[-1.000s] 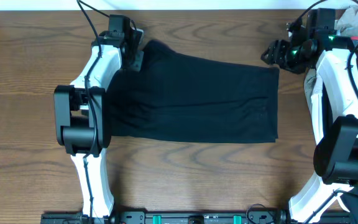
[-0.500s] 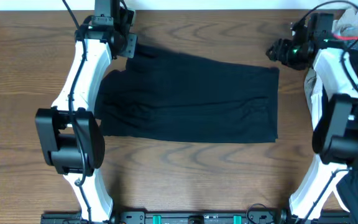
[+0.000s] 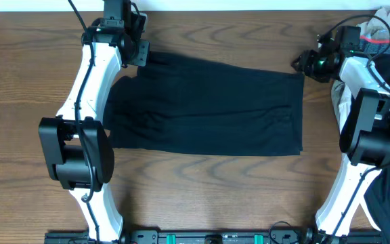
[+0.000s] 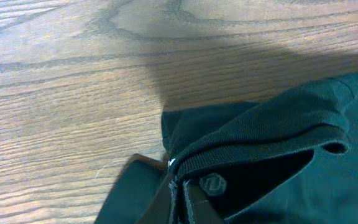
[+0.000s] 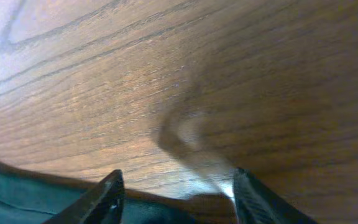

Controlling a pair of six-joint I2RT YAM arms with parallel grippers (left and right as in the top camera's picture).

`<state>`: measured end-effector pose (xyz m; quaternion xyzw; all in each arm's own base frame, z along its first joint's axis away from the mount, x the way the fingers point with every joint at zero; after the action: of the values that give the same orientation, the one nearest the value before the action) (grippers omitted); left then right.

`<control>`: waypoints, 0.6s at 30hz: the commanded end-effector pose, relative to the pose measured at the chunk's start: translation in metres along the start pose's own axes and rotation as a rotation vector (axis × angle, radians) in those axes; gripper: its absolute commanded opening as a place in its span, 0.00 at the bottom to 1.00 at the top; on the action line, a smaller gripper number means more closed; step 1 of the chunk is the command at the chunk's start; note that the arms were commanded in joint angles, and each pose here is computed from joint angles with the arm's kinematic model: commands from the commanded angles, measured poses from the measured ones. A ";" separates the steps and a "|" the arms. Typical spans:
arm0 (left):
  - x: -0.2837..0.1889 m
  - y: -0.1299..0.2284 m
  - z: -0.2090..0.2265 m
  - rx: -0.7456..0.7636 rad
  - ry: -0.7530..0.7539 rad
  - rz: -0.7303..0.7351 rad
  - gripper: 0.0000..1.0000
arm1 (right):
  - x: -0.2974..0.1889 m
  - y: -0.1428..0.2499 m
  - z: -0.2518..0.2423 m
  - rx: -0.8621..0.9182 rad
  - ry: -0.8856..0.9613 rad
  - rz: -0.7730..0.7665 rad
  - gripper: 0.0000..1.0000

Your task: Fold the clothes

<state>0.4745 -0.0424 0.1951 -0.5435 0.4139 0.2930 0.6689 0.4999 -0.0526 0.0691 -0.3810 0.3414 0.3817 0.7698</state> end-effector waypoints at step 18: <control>-0.053 -0.007 0.004 -0.017 -0.042 -0.063 0.06 | -0.007 0.018 0.008 -0.008 -0.015 0.103 0.01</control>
<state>0.4622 -0.0412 0.2178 -0.5496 0.4073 0.2916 0.6685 0.4858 -0.0391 0.0600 -0.3538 0.3584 0.4238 0.7528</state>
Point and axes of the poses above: each gripper's point midway between its finger pads, its own x axis out along the fingers, its own z axis along the line the jaws close on, y = z × x, the point moved 7 cm from there along -x, back along the fingers, and after that the axes turned 2 degrees about x, right-handed, at the moved point
